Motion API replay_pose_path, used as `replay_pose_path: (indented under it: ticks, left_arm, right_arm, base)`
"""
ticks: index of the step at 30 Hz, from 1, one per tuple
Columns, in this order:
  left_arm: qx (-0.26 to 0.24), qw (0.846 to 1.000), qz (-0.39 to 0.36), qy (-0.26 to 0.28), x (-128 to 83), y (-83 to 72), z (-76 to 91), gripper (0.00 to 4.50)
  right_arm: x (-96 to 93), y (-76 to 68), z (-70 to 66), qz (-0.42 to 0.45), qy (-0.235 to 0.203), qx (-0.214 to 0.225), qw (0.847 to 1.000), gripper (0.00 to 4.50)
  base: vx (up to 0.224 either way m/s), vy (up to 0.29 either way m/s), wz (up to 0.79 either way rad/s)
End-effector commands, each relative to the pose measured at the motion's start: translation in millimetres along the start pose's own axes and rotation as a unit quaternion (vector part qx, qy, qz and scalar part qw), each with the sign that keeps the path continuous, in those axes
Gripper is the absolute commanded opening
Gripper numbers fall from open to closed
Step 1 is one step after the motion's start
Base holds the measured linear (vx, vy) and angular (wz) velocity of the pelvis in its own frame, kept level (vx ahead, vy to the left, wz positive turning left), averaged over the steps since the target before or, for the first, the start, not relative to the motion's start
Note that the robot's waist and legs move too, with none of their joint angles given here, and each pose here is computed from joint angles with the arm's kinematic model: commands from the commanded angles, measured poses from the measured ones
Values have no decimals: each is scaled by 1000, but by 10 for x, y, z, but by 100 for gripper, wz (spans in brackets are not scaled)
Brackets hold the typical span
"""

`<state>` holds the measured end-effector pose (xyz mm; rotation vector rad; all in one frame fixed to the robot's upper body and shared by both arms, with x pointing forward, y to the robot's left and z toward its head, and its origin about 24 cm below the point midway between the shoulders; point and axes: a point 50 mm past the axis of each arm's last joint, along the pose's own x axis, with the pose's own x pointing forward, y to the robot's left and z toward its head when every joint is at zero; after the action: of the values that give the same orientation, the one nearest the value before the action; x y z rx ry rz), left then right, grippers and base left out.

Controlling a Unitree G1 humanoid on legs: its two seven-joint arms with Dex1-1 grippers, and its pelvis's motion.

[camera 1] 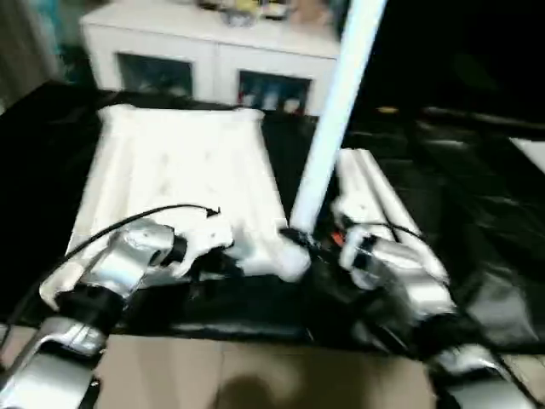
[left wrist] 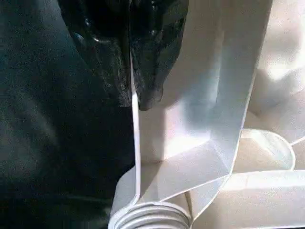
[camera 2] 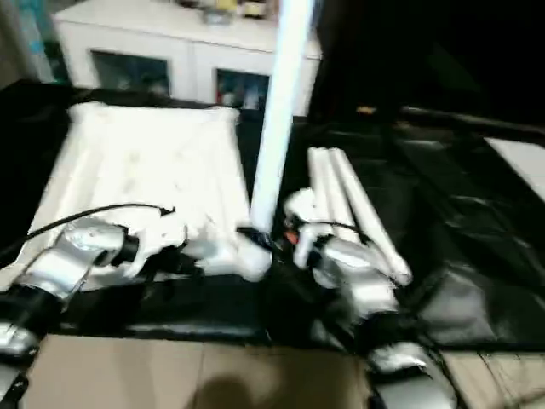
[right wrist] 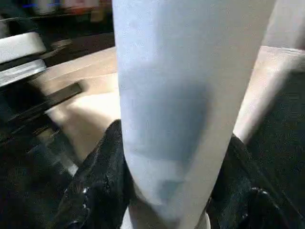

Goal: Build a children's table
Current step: Insert table leg to table base

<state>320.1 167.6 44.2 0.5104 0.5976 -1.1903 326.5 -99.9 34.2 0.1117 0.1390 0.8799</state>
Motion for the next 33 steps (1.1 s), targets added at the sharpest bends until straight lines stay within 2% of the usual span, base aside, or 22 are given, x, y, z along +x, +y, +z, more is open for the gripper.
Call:
replay_pose_path:
  ticks: [1, 2, 4, 8, 10, 11, 14, 22, 28, 29, 30, 33]
  left_arm:
    - [-18, 1000, 14, 14, 44, 21, -13, 0]
    - [-37, 998, 47, 23, 77, 69, -11, 0]
    - [-48, 996, 65, 28, 98, 93, -4, 0]
    - [-76, 989, 117, 43, 178, 142, 97, 0]
    - [-77, 988, 125, 48, 194, 142, 135, 0]
    - [-69, 986, 141, 61, 199, 150, 190, 0]
    - [-64, 985, 148, 68, 193, 154, 223, 0]
    - [-69, 978, 181, 75, 164, 175, 240, 0]
    - [-61, 979, 182, 63, 165, 170, 255, 0]
    - [-48, 982, 175, 56, 173, 161, 269, 0]
    - [-48, 982, 175, 56, 173, 161, 269, 0]
    - [-33, 985, 164, 50, 173, 148, 278, 0]
  right_arm:
    - [-201, -96, -490, -91, 114, 42, 988, 184]
    - [-106, -104, -479, -133, 117, 42, 983, 184]
    - [-52, -105, -472, -157, 119, 44, 979, 184]
    - [148, -87, -436, -242, 118, 106, 957, 184]
    - [203, -69, -420, -255, 118, 121, 952, 184]
    - [279, -42, -397, -275, 122, 144, 943, 184]
    - [321, -20, -384, -281, 126, 152, 939, 184]
    - [433, 36, -326, -285, 131, 139, 939, 184]
    - [490, 59, -254, -266, 111, 137, 948, 184]
    - [539, 78, -176, -243, 82, 151, 955, 219]
    - [539, 78, -176, -243, 82, 151, 955, 240]
    - [592, 95, -66, -210, 54, 141, 966, 265]
  base:
    - [-70, 39, -15]
    - [-75, 47, -18]
    - [-67, 39, -12]
    - [-88, -46, 11]
    - [38, -92, -27]
    - [23, 13, -43]
    - [-23, -22, 8]
    - [-15, -13, 1]
    - [0, 0, 0]
    - [0, 0, 0]
    - [0, 0, 0]
    - [0, 0, 0]
